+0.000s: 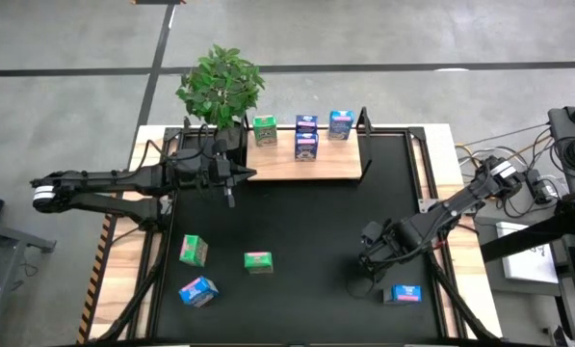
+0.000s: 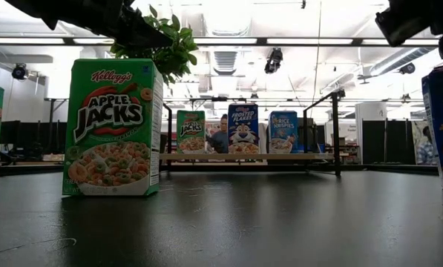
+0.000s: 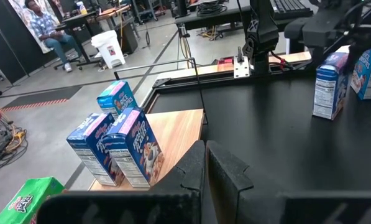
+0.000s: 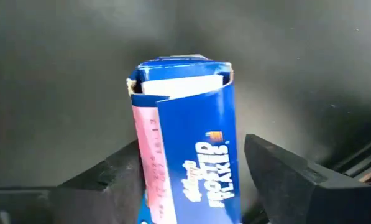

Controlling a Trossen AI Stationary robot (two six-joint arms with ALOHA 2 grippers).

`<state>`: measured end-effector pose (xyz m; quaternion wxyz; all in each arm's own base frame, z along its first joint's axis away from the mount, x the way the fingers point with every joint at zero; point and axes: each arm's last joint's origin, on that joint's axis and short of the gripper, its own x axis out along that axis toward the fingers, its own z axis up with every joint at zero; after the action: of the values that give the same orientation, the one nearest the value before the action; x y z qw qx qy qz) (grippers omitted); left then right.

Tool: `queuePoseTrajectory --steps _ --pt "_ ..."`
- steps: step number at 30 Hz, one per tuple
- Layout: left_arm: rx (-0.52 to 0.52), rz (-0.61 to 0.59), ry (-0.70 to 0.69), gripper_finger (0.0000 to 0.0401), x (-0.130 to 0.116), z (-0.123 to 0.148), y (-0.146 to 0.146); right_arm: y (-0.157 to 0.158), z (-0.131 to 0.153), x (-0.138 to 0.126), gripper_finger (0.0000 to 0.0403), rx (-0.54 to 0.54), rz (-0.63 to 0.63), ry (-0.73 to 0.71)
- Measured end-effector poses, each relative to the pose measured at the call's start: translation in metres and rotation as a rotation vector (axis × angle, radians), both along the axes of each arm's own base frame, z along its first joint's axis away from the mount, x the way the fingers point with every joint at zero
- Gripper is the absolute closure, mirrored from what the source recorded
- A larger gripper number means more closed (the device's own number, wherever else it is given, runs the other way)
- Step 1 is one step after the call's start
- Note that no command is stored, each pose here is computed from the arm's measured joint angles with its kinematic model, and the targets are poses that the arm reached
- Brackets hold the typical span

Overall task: Stack cereal on shelf
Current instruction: Put the blue cereal box aligned with the blue cereal boxes on the shelf

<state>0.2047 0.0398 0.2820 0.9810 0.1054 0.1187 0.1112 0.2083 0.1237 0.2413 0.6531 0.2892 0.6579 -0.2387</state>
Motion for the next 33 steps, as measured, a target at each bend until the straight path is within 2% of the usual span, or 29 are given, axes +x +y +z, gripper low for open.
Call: queuePoseTrajectory --steps 8,21,26,33 --pt "0.001 0.0 -0.004 0.0401 0.0 0.0 0.0 0.0 -0.001 0.0 0.0219 0.001 0.008 0.002" --pt "0.008 -0.002 -0.002 0.0401 0.0 0.0 0.0 -0.009 0.024 0.017 0.0261 0.015 0.049 -0.1" --pt "0.027 -0.005 -0.002 0.0401 0.0 0.001 0.0 -0.029 0.038 0.031 0.0263 -0.008 0.089 -0.174" --pt "0.029 -0.005 -0.013 0.0401 0.0 0.002 0.0 -0.08 0.066 0.064 0.0264 -0.091 0.245 -0.314"
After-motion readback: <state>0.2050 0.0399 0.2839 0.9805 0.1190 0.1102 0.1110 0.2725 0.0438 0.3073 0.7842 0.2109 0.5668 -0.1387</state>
